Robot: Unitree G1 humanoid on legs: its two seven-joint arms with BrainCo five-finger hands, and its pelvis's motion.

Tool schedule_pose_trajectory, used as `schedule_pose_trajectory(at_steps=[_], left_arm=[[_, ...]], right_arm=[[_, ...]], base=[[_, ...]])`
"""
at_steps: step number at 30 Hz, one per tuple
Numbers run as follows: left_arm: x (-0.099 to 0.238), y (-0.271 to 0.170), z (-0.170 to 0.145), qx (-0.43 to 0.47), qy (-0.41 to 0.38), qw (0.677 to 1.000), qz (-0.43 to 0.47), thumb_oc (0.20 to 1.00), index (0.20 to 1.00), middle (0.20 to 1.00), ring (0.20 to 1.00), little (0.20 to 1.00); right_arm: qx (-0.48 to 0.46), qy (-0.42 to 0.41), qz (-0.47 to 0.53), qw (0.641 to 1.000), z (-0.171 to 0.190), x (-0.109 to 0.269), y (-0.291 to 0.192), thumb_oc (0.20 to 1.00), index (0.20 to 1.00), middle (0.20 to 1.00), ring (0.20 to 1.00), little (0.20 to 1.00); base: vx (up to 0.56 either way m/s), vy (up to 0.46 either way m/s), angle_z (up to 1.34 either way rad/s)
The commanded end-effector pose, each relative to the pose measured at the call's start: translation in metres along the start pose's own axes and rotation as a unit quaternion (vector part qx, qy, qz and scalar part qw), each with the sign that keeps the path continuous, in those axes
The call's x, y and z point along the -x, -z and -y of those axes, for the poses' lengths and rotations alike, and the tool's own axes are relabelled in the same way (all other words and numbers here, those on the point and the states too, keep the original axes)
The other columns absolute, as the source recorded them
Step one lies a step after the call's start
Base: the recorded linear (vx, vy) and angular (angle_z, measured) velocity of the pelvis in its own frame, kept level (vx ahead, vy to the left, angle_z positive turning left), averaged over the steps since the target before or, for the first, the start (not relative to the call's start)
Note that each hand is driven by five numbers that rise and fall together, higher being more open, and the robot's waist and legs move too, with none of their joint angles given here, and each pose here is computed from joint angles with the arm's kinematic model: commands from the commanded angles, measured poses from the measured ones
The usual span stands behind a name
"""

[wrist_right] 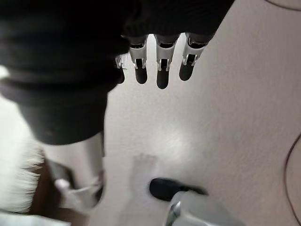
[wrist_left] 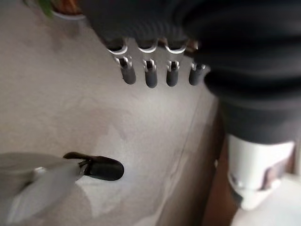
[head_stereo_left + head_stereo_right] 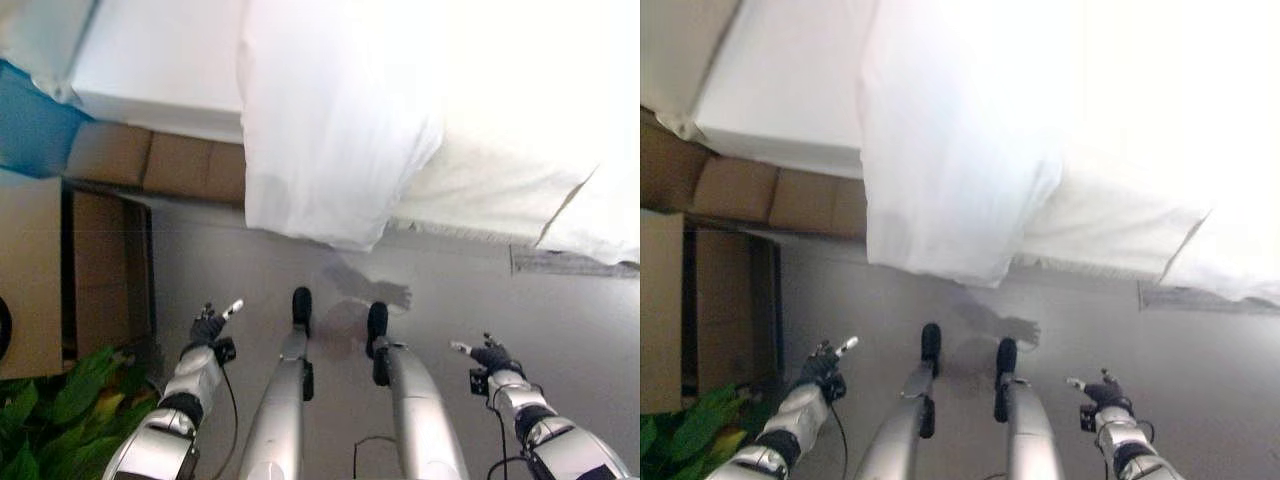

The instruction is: Make the bed

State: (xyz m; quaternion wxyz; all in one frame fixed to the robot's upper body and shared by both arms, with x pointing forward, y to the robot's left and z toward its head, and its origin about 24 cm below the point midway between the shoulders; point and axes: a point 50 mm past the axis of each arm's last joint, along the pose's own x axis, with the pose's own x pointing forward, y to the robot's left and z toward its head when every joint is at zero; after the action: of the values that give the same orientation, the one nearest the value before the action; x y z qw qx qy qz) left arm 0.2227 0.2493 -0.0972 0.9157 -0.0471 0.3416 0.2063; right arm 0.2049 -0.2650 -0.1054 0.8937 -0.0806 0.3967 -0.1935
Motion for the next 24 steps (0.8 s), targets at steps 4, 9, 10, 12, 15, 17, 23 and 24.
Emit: schedule_pose_trajectory(at_steps=[4,9,10,12,15,17,23,24], left_arm=[[0.012,0.05,-0.023,-0.171,0.025,0.981,-0.087,1.0,1.0,1.0,1.0,1.0],[0.033,0.098,-0.041,-0.225,0.017,0.96,-0.166,1.0,1.0,1.0,1.0,1.0],[0.037,0.104,-0.043,-0.233,0.016,0.956,-0.177,1.0,1.0,1.0,1.0,1.0],[0.042,0.113,-0.044,-0.269,0.022,0.945,-0.184,1.0,1.0,1.0,1.0,1.0],[0.047,0.122,-0.044,-0.306,0.033,0.931,-0.197,1.0,1.0,1.0,1.0,1.0],[0.047,0.123,-0.042,-0.316,0.04,0.927,-0.196,1.0,1.0,1.0,1.0,1.0],[0.045,0.119,-0.034,-0.324,0.055,0.927,-0.181,1.0,1.0,1.0,1.0,1.0],[0.045,0.118,-0.032,-0.331,0.061,0.924,-0.179,1.0,1.0,1.0,1.0,1.0]], right_arm=[[0.105,-0.028,-0.005,0.994,0.011,0.003,0.016,1.0,1.0,1.0,1.0,1.0],[0.184,-0.072,-0.062,0.978,0.005,0.015,0.059,1.0,1.0,1.0,1.0,1.0],[0.183,-0.077,-0.074,0.977,0.004,0.018,0.067,1.0,1.0,1.0,1.0,1.0],[0.187,-0.085,-0.102,0.973,0.002,0.024,0.082,1.0,1.0,1.0,1.0,1.0],[0.179,-0.087,-0.14,0.97,0.003,0.031,0.102,1.0,1.0,1.0,1.0,1.0],[0.173,-0.089,-0.153,0.969,0.003,0.034,0.108,1.0,1.0,1.0,1.0,1.0],[0.19,-0.107,-0.163,0.962,-0.004,0.038,0.114,1.0,1.0,1.0,1.0,1.0],[0.19,-0.109,-0.162,0.962,-0.005,0.038,0.114,1.0,1.0,1.0,1.0,1.0]], base=[[0.08,-0.02,-0.11],[0.09,-0.048,-0.1],[0.11,-0.04,-0.07],[0.08,-0.019,-0.12],[0.03,-0.001,-0.04],[0.0,0.0,0.0],[0.0,0.0,0.0],[0.0,0.0,0.0]])
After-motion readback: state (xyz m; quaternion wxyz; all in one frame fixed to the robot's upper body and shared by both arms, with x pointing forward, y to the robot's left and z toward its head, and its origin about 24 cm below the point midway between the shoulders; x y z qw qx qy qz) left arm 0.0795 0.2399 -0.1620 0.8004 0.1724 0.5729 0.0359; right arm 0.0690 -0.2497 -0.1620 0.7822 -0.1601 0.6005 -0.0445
